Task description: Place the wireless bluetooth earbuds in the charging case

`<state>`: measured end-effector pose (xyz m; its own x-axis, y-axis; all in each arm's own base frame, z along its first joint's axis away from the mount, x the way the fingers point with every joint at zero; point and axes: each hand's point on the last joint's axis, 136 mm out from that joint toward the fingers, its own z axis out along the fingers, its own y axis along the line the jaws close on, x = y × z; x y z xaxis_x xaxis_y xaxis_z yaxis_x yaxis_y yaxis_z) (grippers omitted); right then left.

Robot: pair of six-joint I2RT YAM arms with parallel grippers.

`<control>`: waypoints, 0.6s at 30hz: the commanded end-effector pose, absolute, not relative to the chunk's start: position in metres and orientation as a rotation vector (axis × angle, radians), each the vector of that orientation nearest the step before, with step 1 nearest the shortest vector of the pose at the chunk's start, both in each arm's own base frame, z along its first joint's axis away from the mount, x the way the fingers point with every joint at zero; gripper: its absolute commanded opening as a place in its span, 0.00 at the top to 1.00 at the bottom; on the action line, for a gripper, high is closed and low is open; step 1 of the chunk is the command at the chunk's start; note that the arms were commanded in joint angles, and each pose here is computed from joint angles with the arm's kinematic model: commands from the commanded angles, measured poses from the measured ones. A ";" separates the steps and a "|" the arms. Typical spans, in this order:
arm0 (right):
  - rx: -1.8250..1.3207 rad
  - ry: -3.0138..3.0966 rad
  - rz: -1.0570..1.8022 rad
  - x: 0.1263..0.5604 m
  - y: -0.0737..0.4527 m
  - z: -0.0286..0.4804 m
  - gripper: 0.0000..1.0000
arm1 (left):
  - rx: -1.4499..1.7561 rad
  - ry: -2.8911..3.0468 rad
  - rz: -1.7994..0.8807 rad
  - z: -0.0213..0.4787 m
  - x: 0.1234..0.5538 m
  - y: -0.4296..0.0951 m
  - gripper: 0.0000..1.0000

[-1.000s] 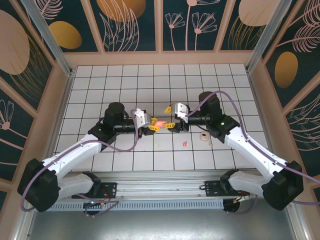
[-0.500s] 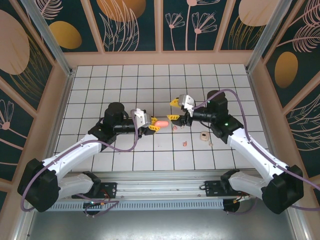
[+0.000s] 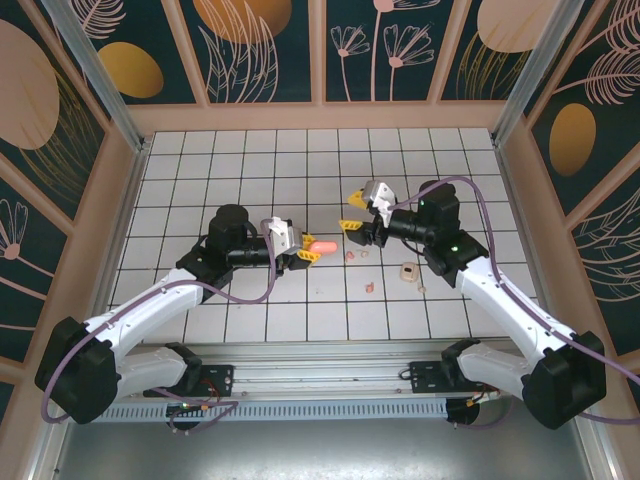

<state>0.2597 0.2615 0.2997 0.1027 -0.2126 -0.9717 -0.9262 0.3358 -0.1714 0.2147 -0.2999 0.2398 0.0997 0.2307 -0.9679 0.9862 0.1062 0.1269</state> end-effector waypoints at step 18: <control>-1.191 1.294 0.830 0.232 0.257 0.308 0.45 | 1.318 1.324 -0.911 0.239 0.216 -0.301 0.85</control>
